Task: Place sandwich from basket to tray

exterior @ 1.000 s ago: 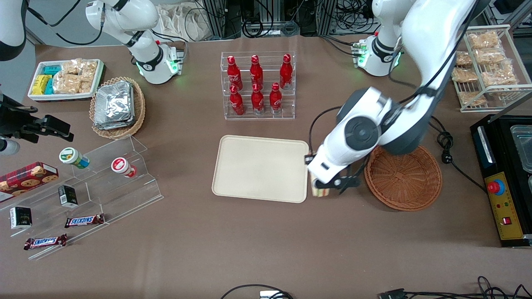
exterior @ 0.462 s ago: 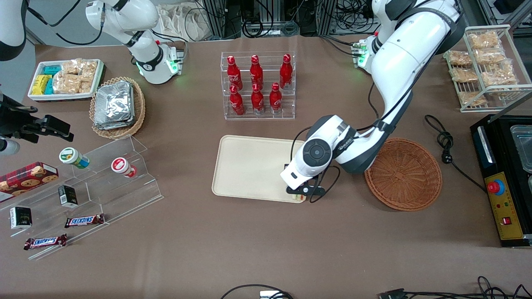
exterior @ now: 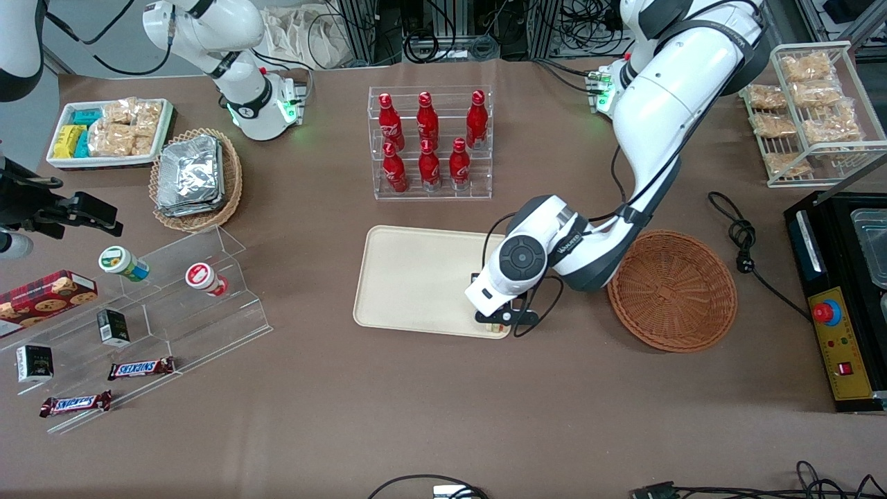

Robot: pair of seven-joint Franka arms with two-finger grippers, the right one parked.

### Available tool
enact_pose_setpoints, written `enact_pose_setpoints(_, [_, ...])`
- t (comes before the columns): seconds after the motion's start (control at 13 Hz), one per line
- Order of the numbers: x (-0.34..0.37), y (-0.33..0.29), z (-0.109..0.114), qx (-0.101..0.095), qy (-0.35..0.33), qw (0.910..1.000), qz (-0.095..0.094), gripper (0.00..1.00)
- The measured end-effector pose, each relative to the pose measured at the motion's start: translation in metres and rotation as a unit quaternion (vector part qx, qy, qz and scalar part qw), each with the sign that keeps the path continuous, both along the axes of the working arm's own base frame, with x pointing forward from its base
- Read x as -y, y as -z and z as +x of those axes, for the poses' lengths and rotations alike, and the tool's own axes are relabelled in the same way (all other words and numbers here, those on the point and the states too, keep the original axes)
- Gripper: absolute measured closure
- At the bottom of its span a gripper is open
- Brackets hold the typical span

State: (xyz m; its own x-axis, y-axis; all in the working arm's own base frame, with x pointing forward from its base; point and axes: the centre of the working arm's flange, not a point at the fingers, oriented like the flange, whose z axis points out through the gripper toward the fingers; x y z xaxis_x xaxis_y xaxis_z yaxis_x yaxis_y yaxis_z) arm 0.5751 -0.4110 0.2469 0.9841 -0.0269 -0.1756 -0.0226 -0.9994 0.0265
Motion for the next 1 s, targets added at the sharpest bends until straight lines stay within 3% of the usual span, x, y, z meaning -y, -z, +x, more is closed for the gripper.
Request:
enact_pose_setpoints(0.38, [0.005, 0.003, -0.005, -0.003, -0.031, 0.9995, 0.007, 0.67])
enact_pose_setpoints(0.62, [0.008, -0.004, -0.004, 0.001, -0.039, 0.9992, 0.004, 0.36])
enact_pose_setpoints(0.85, [0.006, -0.028, 0.004, 0.019, -0.043, 0.9989, -0.002, 0.02])
enact_pose_setpoints(1.0, [-0.004, -0.058, 0.008, 0.03, -0.048, 0.9984, 0.008, 0.0])
